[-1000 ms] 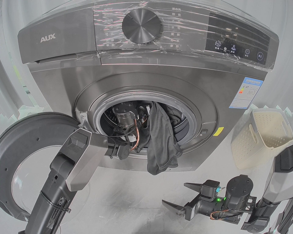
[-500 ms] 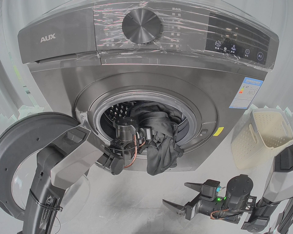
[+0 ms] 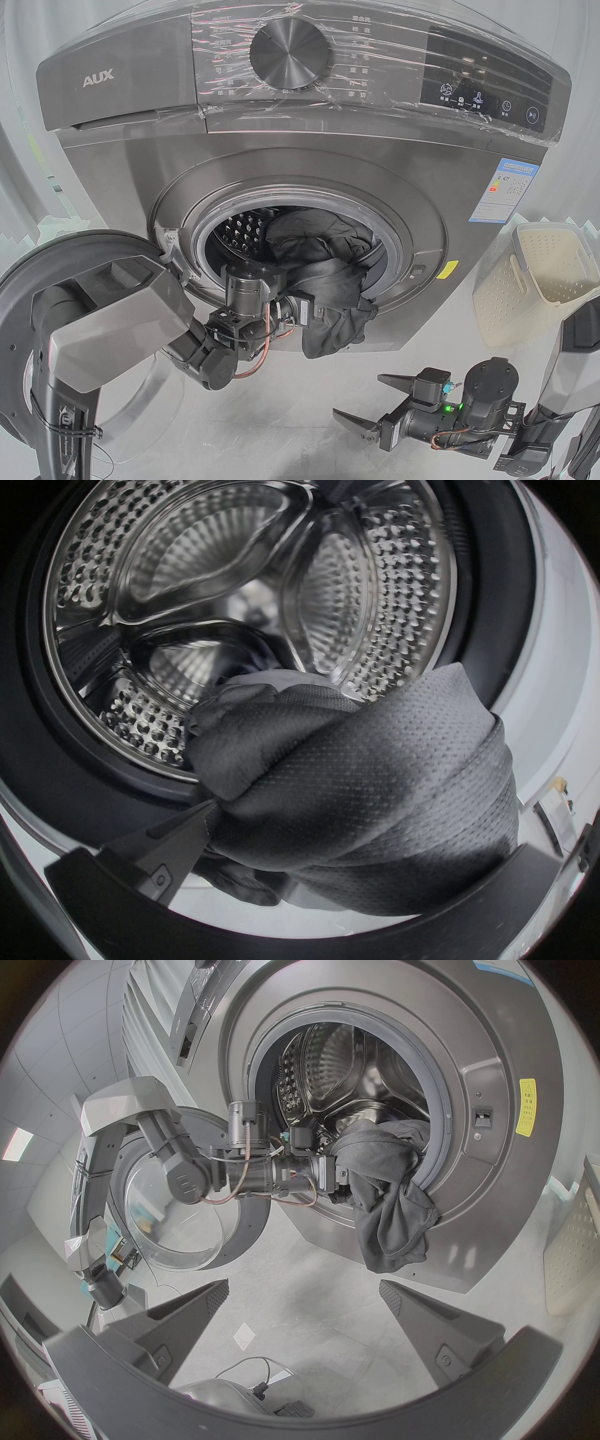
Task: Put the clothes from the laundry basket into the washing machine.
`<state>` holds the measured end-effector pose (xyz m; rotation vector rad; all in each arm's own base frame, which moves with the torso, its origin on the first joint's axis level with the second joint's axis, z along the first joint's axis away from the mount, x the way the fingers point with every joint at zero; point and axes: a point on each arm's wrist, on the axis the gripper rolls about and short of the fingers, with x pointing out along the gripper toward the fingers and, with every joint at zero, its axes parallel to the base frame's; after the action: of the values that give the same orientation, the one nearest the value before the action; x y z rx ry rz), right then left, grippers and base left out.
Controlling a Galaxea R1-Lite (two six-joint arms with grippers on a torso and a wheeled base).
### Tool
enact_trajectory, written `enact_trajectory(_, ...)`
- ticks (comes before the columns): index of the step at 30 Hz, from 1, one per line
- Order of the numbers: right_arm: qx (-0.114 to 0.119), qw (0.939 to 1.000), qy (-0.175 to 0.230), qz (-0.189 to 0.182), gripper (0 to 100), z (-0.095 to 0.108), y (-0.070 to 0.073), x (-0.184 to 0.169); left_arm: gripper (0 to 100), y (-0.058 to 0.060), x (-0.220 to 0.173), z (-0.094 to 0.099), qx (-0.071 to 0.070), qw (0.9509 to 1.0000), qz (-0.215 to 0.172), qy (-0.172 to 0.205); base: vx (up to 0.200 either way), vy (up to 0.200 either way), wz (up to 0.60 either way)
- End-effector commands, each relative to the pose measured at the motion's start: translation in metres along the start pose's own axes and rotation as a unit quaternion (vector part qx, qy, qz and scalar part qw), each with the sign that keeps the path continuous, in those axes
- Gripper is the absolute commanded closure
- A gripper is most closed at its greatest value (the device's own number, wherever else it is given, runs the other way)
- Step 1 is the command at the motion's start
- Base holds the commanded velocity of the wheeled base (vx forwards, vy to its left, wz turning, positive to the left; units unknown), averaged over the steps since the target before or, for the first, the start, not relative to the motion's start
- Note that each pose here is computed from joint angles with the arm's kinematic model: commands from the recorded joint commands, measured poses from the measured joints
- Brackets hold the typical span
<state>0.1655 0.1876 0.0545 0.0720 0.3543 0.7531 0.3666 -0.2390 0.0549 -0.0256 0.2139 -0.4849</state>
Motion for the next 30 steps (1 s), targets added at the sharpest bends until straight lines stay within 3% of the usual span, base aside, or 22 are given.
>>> enact_trajectory(1, 0.0, 1.0, 0.0, 0.001, 0, 0.0, 0.0, 0.0, 0, -0.01, -0.018, 0.0, 0.012, 0.9993, -0.035, 0.008, 0.0, 0.0, 0.0)
enact_trajectory(7, 0.0, 1.0, 0.0, 0.001, 0, 0.0, 0.0, 0.0, 0, -0.017, -0.012, 0.001, 0.006, 0.9992, -0.038, -0.014, 0.0, 0.0, 0.0)
enact_trajectory(17, 0.0, 1.0, -0.002, -0.001, 0, 0.001, 0.0, 0.001, 0, -0.016, -0.011, 0.006, 0.005, 0.9992, -0.029, -0.026, 0.0, 0.0, 0.0)
enact_trajectory(22, 0.0, 1.0, -0.002, 0.001, 0, 0.001, 0.0, 0.001, 0, -0.015, -0.008, 0.004, 0.007, 0.9991, -0.029, -0.03, 0.2, 0.0, 0.0)
enact_trajectory(30, 0.0, 1.0, -0.001, 0.001, 0, 0.0, 0.0, 0.0, 0, -0.015, -0.005, 0.004, 0.007, 0.999, -0.029, -0.032, 0.0, 0.0, 0.0)
